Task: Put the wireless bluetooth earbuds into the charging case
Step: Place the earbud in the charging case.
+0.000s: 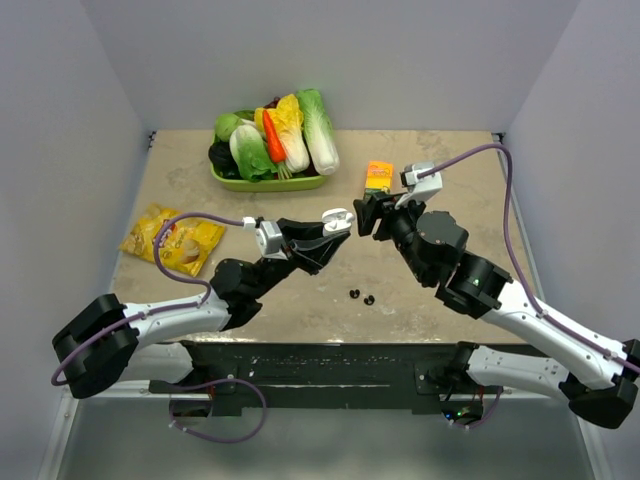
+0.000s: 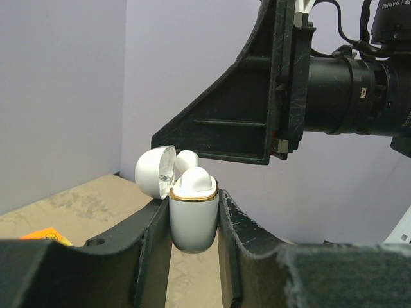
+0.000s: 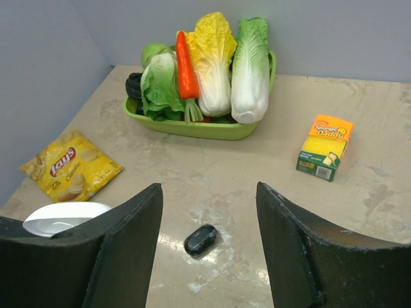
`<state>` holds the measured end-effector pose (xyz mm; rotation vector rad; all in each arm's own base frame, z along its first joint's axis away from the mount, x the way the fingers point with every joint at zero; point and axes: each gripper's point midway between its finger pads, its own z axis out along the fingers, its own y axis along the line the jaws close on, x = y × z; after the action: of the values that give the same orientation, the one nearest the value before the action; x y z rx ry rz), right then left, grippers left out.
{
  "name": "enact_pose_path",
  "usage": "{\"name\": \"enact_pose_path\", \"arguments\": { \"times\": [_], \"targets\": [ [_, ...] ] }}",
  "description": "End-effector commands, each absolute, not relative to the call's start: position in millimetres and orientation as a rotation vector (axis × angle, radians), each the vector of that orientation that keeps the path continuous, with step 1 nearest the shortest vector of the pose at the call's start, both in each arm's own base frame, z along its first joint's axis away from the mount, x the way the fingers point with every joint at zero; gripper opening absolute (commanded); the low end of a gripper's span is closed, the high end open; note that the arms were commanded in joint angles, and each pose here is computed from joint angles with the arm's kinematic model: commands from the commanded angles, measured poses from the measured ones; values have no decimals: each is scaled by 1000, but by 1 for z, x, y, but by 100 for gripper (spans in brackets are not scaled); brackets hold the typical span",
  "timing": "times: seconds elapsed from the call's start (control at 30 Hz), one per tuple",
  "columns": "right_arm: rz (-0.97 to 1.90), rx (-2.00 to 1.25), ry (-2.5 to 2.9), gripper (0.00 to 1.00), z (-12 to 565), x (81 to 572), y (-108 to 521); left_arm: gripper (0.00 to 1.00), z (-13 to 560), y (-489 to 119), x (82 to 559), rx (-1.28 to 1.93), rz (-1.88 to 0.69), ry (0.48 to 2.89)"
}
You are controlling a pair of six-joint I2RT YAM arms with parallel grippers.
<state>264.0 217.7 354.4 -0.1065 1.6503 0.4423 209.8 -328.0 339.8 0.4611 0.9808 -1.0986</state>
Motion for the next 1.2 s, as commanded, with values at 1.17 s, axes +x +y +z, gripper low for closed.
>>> {"name": "enact_pose_path", "arguments": {
  "times": [1.17],
  "targets": [
    [720,-240,1578,61,386,230,249,0,461,-250,178,188,-1053,384]
  ]
}}
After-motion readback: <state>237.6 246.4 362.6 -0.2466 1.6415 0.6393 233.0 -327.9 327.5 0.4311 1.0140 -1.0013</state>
